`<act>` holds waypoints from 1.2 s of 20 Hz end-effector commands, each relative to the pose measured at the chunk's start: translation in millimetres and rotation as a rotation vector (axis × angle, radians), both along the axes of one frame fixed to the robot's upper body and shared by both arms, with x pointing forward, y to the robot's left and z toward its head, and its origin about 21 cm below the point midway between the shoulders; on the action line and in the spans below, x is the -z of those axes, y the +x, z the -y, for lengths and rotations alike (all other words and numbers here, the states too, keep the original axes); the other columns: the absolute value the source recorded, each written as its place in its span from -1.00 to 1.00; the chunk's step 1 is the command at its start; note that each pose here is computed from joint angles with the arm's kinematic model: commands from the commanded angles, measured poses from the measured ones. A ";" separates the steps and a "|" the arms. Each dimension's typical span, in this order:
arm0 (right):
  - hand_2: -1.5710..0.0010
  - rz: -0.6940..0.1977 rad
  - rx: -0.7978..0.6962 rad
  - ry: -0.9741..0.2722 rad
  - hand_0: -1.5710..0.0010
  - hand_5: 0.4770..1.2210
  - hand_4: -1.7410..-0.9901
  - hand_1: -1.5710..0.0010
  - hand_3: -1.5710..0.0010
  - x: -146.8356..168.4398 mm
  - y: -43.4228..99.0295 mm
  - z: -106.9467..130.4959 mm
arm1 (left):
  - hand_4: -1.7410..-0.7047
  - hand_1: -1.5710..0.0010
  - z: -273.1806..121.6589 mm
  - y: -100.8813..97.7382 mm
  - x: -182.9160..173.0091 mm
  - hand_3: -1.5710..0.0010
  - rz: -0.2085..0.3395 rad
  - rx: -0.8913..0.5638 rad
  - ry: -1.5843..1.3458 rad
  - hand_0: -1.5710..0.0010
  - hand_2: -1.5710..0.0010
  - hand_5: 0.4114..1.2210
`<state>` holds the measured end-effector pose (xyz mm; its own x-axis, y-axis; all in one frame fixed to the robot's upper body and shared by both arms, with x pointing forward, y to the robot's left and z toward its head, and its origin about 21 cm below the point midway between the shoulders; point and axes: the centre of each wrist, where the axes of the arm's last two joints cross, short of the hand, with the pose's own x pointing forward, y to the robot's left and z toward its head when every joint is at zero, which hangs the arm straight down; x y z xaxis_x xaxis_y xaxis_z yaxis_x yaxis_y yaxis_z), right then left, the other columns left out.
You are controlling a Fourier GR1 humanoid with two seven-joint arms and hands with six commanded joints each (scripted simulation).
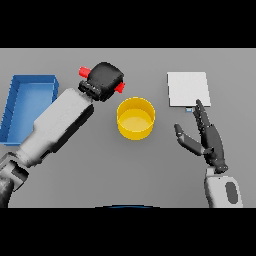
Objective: Pick up the red beaker and tilt it to pour out 1 green nut into yellow bowl. Pick up the yellow bowl and place it on the metallic measuring scale.
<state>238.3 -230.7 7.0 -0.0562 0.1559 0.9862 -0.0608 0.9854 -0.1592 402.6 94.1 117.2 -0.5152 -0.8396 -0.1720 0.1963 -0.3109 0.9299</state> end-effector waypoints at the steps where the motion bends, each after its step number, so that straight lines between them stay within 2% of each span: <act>1: 1.00 -0.014 0.005 0.002 1.00 -0.57 0.20 1.00 1.00 1.6 2.5 0.7 | -0.89 -1.00 5.5 0.8 -1.2 -0.67 0.005 0.019 0.066 -1.00 -1.00 0.99; 5: 1.00 0.000 0.010 0.031 1.00 -0.65 0.17 1.00 1.00 2.3 2.0 0.3 | -0.94 -1.00 20.9 2.0 -6.2 -0.53 0.031 0.075 0.223 -1.00 -1.00 1.00; 8: 1.00 0.013 0.000 0.025 1.00 -0.66 0.18 1.00 1.00 2.8 1.1 -1.6 | -0.97 -1.00 31.9 0.4 -12.1 -0.76 0.073 0.145 0.317 -1.00 -1.00 1.00; 12: 1.00 -0.002 0.007 0.000 1.00 -0.67 0.18 1.00 1.00 2.3 1.8 0.5 | -0.98 -1.00 50.9 -1.7 -11.4 -0.90 0.140 0.203 0.443 -1.00 -1.00 1.00; 15: 1.00 0.000 0.014 0.008 1.00 -0.66 0.20 1.00 1.00 0.2 1.8 4.4 | -0.99 -1.00 57.2 -5.8 -8.2 -0.95 0.180 0.241 0.523 -1.00 -1.00 1.00; 19: 1.00 0.006 0.019 -0.005 1.00 -0.65 0.20 1.00 1.00 0.2 0.1 4.8 | -1.00 -1.00 69.4 -9.5 -3.6 -0.98 0.198 0.311 0.675 -1.00 -1.00 1.00; 20: 1.00 -0.003 0.019 -0.011 1.00 -0.65 0.20 1.00 1.00 -0.9 5.3 1.0 | -1.00 -1.00 70.5 -11.3 -2.7 -0.98 0.200 0.320 0.695 -1.00 -1.00 1.00; 21: 1.00 -0.008 0.023 -0.012 1.00 -0.66 0.20 1.00 1.00 1.2 3.8 2.9 | -1.00 -1.00 75.3 -11.4 -3.8 -0.99 0.209 0.319 0.720 -1.00 -1.00 1.00; 24: 1.00 0.018 0.025 -0.028 1.00 -0.66 0.22 1.00 1.00 2.5 2.7 2.0 | -1.00 -1.00 84.1 -10.2 -4.0 -0.99 0.231 0.339 0.775 -1.00 -1.00 1.00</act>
<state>241.0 -232.8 4.5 -0.0700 0.1851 0.9802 -0.0322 0.9817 -0.1877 392.3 9.8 121.1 -0.5983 -0.2507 -0.7611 -0.1887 -0.8790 0.4380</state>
